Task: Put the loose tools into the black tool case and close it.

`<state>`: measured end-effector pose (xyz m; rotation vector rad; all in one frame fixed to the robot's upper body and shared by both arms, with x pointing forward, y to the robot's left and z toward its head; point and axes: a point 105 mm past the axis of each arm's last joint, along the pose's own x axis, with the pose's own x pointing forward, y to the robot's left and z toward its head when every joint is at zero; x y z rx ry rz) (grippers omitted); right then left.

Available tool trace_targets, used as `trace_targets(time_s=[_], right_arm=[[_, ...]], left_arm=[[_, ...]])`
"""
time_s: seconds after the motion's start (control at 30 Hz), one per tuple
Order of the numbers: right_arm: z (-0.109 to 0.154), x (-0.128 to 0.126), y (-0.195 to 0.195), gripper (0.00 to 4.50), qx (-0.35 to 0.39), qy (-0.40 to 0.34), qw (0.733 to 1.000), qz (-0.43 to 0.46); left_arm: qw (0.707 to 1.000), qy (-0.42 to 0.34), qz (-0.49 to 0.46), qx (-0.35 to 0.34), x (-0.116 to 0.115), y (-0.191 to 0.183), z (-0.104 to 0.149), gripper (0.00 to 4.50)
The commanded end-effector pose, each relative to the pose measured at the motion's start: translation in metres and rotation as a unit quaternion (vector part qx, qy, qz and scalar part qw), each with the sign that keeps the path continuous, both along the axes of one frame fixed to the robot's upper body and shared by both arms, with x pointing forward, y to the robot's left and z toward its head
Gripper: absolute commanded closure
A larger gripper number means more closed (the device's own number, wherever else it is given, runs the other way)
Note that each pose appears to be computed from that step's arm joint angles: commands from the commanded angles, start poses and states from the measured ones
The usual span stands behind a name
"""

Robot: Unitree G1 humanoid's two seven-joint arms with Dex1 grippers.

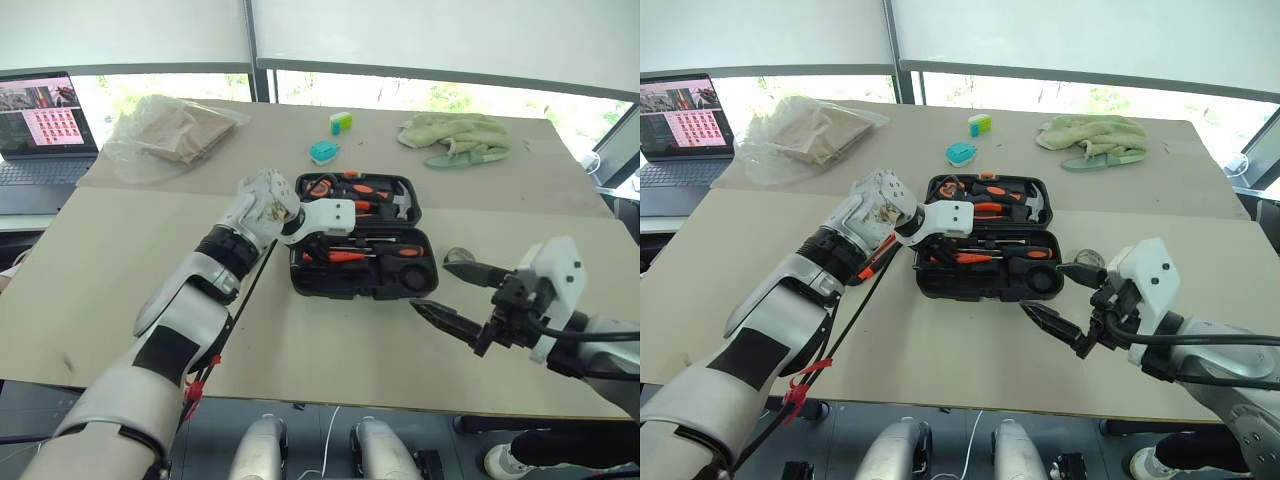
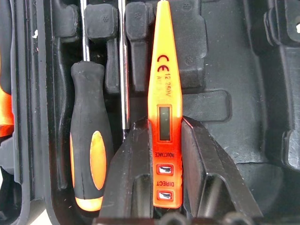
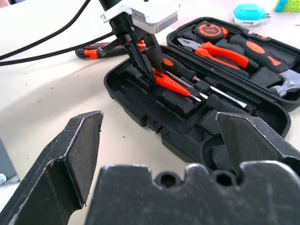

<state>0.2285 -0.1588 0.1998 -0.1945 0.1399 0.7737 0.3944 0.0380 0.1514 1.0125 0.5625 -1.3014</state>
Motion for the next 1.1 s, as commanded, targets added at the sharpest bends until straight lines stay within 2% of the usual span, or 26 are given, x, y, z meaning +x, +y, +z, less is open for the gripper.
trace_targets(time_s=[0.03,0.2,0.3,0.4,0.5,0.63,0.73,0.83,0.93,1.1], right_arm=[[0.008,0.000,0.004,0.00,0.005,-0.025,1.000,0.007],[0.007,-0.002,0.004,0.00,0.008,-0.020,1.000,0.011],[0.006,-0.001,0.003,0.00,0.007,-0.018,1.000,0.010],[0.006,-0.001,0.002,0.00,0.006,-0.018,1.000,0.010],[0.007,0.000,0.002,0.00,0.007,-0.017,1.000,0.011],[0.007,0.002,0.001,0.00,0.003,-0.017,1.000,0.008],[0.010,0.004,0.000,0.00,0.004,-0.019,1.000,0.007],[0.010,0.005,-0.002,0.00,0.001,-0.019,1.000,0.005],[0.010,0.005,-0.002,0.00,0.001,-0.019,1.000,0.004],[0.011,0.006,-0.002,0.00,0.004,-0.018,1.000,0.002]], left_arm=[[0.999,0.019,-0.006,-0.031,-0.006,-0.006,0.022,2.96],[0.993,0.048,-0.030,-0.102,-0.025,0.000,0.077,1.05],[0.989,0.031,-0.028,-0.138,-0.027,0.011,0.096,0.07],[0.987,0.023,-0.004,-0.161,-0.021,0.023,0.096,0.07],[0.975,-0.002,0.011,-0.221,-0.008,0.025,0.086,0.82],[0.955,-0.028,-0.007,-0.297,0.000,0.022,0.066,2.11],[0.938,-0.017,-0.013,-0.346,-0.001,0.021,0.045,3.27],[0.940,-0.014,-0.018,-0.341,-0.005,0.019,0.016,4.40],[0.945,-0.030,-0.029,-0.325,-0.006,0.018,0.003,4.46],[0.947,-0.061,-0.024,-0.313,0.000,0.007,-0.005,4.46]])
